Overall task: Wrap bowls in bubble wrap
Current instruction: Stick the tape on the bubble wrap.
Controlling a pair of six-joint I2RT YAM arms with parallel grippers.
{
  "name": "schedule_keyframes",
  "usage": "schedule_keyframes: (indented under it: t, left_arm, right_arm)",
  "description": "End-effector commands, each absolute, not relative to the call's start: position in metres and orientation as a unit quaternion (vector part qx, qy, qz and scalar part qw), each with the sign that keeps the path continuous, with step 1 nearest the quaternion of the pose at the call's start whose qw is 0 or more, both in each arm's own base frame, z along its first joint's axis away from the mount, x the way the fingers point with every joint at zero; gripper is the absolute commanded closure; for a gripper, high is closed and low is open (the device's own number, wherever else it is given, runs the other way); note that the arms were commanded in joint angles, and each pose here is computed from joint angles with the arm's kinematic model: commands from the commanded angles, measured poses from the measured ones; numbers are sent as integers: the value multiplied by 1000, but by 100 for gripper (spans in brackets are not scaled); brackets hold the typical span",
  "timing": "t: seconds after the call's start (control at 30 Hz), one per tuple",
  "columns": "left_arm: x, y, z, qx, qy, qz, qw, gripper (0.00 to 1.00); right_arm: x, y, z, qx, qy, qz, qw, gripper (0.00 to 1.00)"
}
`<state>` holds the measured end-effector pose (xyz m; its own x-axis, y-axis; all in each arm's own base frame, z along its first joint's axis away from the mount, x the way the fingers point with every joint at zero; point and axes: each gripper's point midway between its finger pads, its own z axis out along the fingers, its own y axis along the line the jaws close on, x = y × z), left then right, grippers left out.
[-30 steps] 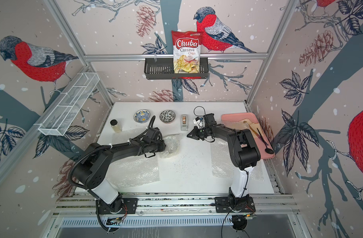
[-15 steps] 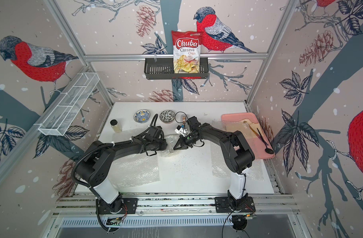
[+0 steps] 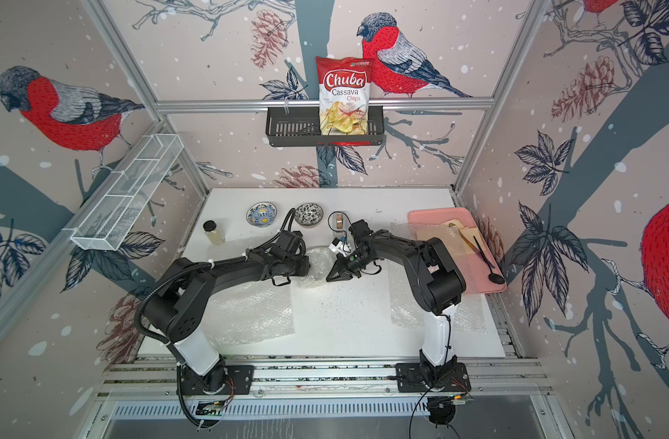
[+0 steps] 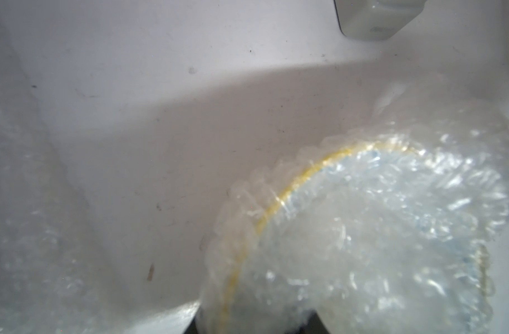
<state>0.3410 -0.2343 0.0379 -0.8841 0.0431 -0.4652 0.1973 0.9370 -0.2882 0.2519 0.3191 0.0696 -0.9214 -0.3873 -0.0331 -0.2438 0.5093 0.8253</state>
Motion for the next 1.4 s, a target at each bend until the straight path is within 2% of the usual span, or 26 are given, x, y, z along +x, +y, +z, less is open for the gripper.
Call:
schedule_keyframes:
  t: [0.0,0.33,0.8,1.13,1.37]
  left_arm:
    - [341,-230,40,70,958,-147,237,67]
    - [347,-230,63,71,952,-141,262,54]
    - [345,-237,114,77,930,-171,317,53]
    - [322,-262,163,147,881,-221,393,65]
    - [306,-291,172,212,855,-273,387,89]
  right_arm:
    - [253,321,69,185,-864,-463,76,100]
    - [256,323,77,187,-861,-468,68,100]
    - [259,322,83,182,-859,-474,61,100]
    - [261,323,85,182,-859,-474,59,100]
    - [262,322,80,178,-860,-473,63,100]
